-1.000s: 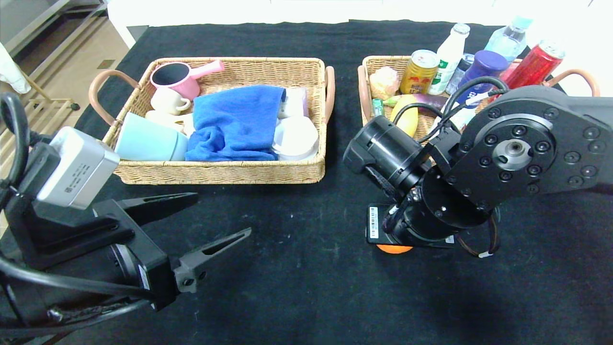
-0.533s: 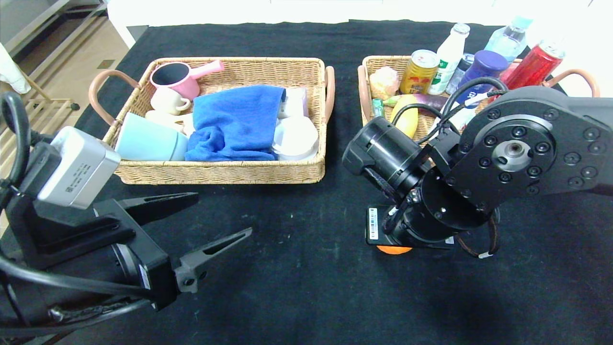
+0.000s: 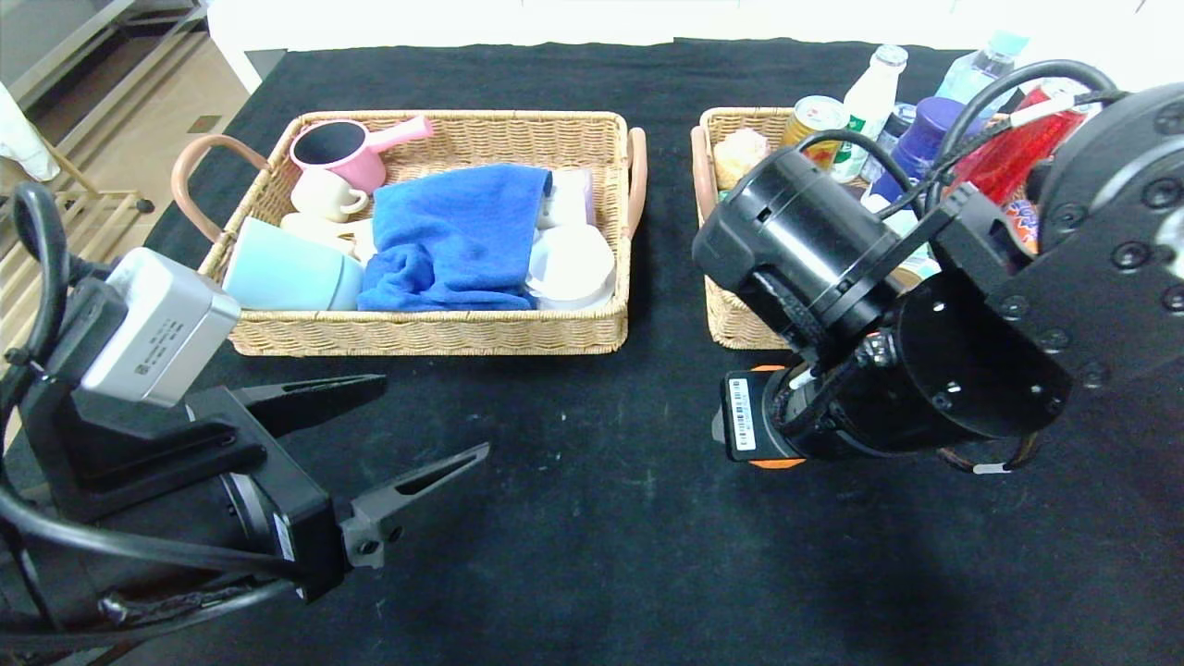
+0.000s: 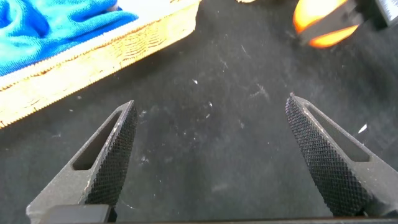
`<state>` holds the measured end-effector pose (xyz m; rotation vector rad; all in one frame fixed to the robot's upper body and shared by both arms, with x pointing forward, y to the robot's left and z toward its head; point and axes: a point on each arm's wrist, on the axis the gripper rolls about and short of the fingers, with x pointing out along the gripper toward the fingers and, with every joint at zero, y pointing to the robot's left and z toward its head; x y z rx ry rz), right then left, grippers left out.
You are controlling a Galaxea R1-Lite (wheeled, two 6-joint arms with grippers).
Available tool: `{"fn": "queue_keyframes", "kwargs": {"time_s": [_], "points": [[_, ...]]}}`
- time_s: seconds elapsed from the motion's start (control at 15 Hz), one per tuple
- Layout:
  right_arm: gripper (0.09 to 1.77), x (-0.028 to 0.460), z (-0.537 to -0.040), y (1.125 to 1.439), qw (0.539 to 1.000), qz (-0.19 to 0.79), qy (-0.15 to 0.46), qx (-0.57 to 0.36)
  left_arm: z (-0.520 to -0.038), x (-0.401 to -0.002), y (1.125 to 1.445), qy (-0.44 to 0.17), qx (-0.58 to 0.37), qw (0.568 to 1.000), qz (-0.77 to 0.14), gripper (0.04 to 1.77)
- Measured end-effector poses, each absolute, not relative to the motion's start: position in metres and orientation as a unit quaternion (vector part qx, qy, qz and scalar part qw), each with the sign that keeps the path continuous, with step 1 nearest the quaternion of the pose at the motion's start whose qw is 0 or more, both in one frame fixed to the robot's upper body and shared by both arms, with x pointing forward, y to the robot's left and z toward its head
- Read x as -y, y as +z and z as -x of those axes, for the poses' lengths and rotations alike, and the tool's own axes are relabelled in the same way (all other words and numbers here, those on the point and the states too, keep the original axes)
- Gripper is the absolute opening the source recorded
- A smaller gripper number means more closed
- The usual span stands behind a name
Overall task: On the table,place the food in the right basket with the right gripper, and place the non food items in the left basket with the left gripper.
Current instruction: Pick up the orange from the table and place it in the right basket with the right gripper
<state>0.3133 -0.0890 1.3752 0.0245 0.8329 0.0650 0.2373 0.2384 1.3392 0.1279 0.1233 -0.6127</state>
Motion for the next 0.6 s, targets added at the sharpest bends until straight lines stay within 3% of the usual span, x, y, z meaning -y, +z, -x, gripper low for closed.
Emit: {"fn": "queue_keyframes", "kwargs": {"time_s": [0.6], "points": [[1.23,0.112,-0.322,1.413,0.946,0.009,0.036,-0.323,-0.241,-0.236,1.335,-0.302,-0.071,0.948,-0.066,1.72]]}}
